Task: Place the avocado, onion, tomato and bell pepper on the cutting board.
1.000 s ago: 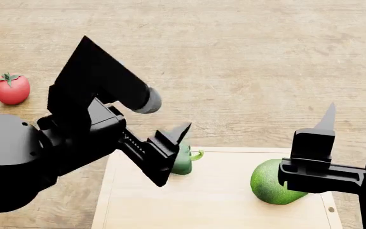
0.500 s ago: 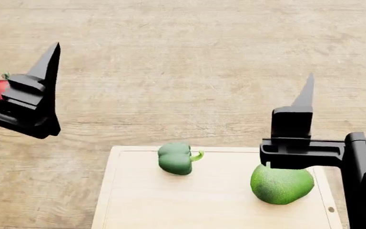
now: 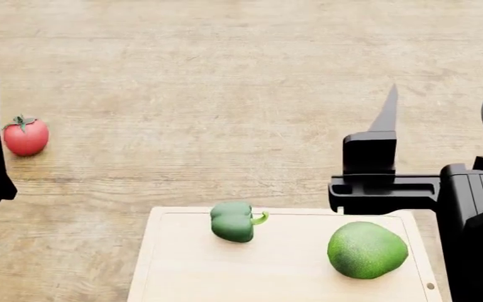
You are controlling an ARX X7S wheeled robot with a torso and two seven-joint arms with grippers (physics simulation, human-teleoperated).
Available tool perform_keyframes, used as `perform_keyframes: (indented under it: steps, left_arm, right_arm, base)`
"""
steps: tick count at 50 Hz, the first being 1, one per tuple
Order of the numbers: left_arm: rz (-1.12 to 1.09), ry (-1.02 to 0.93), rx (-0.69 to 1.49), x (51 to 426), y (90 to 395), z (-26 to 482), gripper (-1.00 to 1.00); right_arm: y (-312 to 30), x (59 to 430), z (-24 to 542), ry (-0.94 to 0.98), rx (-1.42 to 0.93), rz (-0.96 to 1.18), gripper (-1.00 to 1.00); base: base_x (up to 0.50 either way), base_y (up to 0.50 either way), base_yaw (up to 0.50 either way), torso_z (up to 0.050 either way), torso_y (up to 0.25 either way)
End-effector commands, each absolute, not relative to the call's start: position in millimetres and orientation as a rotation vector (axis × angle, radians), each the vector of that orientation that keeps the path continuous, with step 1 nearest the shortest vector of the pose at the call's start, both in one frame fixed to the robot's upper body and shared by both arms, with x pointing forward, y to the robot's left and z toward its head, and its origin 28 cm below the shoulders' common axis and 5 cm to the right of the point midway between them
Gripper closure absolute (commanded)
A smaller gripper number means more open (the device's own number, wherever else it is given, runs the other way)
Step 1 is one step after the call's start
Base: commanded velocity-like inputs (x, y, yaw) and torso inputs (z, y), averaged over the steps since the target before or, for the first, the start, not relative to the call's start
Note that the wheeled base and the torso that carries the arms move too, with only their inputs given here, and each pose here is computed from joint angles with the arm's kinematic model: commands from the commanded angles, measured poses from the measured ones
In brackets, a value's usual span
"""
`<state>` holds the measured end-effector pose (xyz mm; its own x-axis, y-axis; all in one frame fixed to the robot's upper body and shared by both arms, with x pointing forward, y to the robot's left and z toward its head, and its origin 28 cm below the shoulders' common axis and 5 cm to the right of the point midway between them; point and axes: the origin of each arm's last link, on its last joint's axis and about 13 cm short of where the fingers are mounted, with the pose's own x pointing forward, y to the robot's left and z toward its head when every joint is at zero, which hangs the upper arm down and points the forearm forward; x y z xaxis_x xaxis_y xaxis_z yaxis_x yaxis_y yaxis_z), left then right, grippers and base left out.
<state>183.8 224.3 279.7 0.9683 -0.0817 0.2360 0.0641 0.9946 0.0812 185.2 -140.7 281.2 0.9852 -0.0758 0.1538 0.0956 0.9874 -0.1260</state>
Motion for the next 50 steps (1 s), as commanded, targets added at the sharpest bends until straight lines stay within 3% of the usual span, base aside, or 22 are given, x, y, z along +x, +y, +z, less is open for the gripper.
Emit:
perform_keyframes:
  steps: [1, 10, 50]
  left_arm:
    - [-0.093, -0.254, 0.02, 178.6, 225.8, 280.4, -1.0]
    - [-0.084, -0.248, 0.032, 176.1, 226.1, 277.5, -1.0]
    - [-0.082, -0.242, 0.032, 175.5, 224.9, 277.4, -1.0]
  right_arm:
    - [-136.6, 184.1, 283.0, -0.181, -0.129, -0.045, -1.0]
    - [-134.8, 182.0, 284.2, -0.199, -0.169, -0.007, -1.0]
    - [-134.0, 181.7, 287.1, -0.203, -0.196, 0.001, -1.0]
  base:
    - [0.0, 0.0, 0.0, 0.0, 0.25]
    - [0.0, 0.06, 0.0, 0.0, 0.065]
    - [0.0, 0.5, 0.0, 0.0, 0.0]
